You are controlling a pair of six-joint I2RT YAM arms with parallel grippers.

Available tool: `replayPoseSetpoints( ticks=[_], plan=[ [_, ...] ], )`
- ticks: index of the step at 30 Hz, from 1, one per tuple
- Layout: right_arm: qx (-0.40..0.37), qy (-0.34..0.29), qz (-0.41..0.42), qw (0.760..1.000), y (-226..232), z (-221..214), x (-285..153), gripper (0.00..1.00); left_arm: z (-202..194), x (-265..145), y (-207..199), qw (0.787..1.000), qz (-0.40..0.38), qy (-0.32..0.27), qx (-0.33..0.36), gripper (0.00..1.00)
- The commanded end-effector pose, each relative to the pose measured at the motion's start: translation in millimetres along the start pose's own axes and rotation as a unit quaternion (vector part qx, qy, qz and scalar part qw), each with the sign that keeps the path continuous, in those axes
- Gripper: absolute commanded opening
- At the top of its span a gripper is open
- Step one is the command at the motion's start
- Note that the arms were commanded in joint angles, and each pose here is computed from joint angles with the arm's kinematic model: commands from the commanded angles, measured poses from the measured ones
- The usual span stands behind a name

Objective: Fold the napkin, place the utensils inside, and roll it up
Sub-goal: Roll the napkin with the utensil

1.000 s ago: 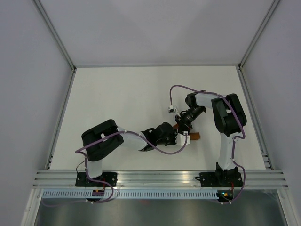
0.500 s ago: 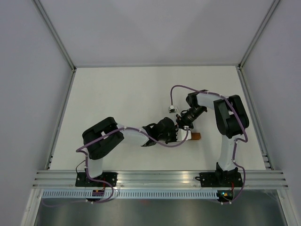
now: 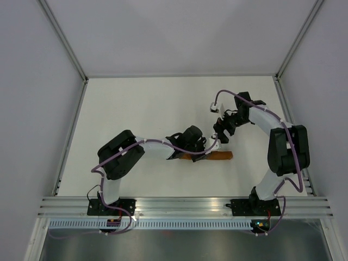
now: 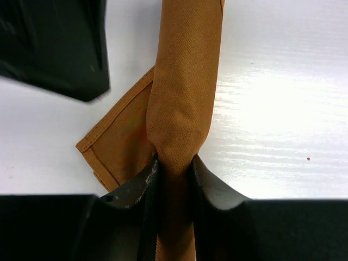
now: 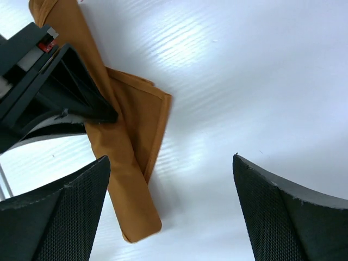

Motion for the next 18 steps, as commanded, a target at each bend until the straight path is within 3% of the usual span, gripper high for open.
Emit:
replayPoseSetpoints(
  ticks=[1, 9, 18],
  plan=[
    [-0.003, -0.067, -0.054, 0.996, 1, 11, -26, 0.98, -27, 3, -18, 0.992, -0.067, 0.052, -0.091, 0.02],
    [-0.048, -0.14, -0.13, 0.98, 31, -3, -63, 0.97, -35, -2, -17, 0.971, -0.142, 0.064, -0.183, 0.03],
    [-0.12, -0.13, -0.126, 0.976, 64, -39, -57, 0.92, -43, 0, -6, 0.934, -0.213, 0.046, -0.284, 0.06]
  ],
)
Point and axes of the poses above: each gripper's point midway between its finger pads, its own x axis out along the fingers, its own y axis along the line the jaws close on, z = x × y, the point moved 7 cm from there along -x, back along the fingers, and after that the axes turned 13 degrees about x, right-handed, at the moved point
